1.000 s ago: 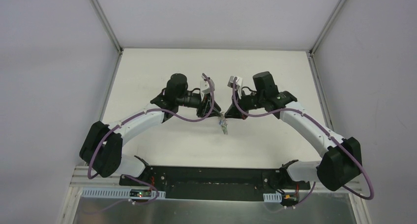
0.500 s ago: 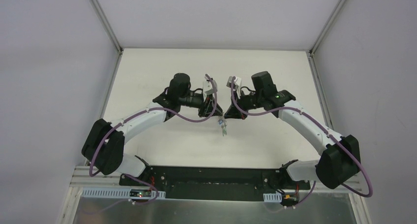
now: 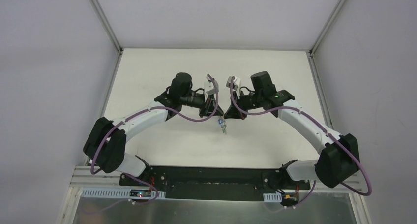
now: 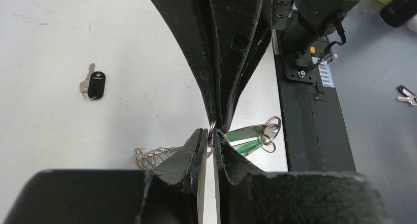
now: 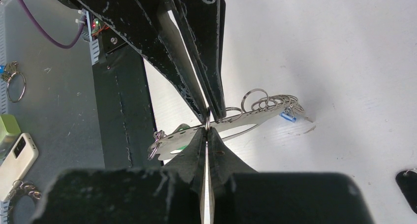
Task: Put the keys on the keyring
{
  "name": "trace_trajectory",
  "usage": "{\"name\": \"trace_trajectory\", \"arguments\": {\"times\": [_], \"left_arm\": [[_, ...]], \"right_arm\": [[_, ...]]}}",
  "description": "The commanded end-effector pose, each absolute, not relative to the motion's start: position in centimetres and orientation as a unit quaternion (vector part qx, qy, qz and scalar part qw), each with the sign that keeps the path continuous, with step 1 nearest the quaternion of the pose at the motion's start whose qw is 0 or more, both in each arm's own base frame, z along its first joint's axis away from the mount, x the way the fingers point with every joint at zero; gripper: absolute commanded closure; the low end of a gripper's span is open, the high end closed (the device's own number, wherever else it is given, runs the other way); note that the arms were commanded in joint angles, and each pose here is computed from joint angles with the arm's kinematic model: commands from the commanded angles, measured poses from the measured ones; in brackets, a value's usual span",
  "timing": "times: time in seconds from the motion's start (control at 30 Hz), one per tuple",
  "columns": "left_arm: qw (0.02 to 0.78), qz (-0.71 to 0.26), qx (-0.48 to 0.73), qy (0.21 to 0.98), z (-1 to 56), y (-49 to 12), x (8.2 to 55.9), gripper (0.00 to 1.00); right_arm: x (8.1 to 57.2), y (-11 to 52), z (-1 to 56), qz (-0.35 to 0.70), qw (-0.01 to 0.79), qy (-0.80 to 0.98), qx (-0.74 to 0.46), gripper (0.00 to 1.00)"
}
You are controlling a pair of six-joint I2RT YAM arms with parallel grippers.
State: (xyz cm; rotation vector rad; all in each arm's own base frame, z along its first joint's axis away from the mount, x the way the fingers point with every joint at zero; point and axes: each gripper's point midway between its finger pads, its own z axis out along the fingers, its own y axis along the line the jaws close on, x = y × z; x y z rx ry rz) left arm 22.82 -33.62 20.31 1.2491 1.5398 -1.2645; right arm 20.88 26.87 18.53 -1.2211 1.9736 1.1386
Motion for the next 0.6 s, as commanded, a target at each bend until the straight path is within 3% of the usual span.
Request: {"name": "trace_trajectory", "arguments": {"times": [0.0,0.17,0.33,0.57], "left_arm": [[0.393,-0.509,0.509,0.572,22.1,-34.4,22.5,0.91],[0.386,-0.513,0.512,0.571,21.9,-34.5,22.2,1.00],[0.372,-0.501,0.539,0.566,20.9,-33.6,21.1,1.00],[0.354,-0.462,0.629,0.516,20.7,-30.8,18.3,1.00]], "right_arm": [[20.9,27.8,20.5,0.441,0.293,0.709,-0.466,1.00],[20.9,27.8,20.5,0.443,0.293,0.708,-0.465,1.00],[20.9,27.4,21.0,0.444,0.305,0.705,-0.462,1.00],[21.6,25.0,22.4,0.446,0.348,0.700,-0.436,0.57]]}}
